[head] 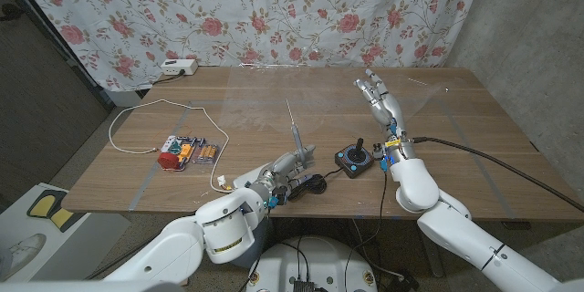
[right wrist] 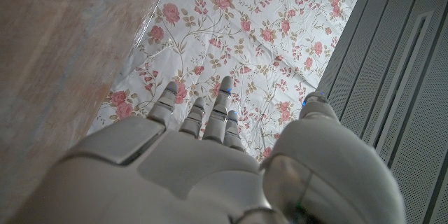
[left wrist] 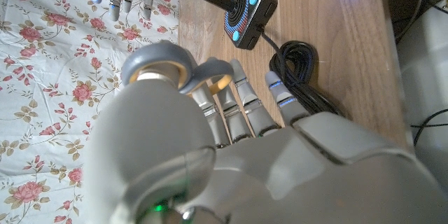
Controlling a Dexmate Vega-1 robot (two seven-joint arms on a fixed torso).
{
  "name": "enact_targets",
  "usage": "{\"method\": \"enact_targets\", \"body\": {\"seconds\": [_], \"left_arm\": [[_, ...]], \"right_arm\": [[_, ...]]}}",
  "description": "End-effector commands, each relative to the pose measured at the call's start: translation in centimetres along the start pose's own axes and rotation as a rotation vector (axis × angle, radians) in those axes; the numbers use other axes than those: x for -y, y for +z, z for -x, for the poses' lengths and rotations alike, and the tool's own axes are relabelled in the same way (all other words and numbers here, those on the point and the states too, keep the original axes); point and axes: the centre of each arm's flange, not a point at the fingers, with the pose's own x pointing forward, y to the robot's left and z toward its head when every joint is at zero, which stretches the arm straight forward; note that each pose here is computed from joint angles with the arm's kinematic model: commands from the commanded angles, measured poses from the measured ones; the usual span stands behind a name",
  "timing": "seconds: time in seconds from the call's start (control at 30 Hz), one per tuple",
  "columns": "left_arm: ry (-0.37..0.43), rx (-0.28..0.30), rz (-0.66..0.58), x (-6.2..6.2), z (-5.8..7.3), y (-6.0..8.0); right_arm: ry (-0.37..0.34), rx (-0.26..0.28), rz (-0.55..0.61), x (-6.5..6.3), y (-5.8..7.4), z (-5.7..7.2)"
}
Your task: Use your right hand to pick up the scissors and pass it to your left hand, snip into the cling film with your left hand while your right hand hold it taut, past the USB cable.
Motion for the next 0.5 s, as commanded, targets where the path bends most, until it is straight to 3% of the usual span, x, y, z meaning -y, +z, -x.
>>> {"method": "enact_targets", "body": {"seconds": [0.03, 0.5], "left_arm": [[0.062, 0.008, -0.069, -0.95, 0.04, -0.10], [0.064, 0.009, -0.085, -1.21, -0.15, -0.21]], "right_arm": [[-0.002, -0.007, -0.006, -0.08, -0.23, 0.19], [0.001, -0.011, -0.008, -0.26, -0.36, -0.06]]}}
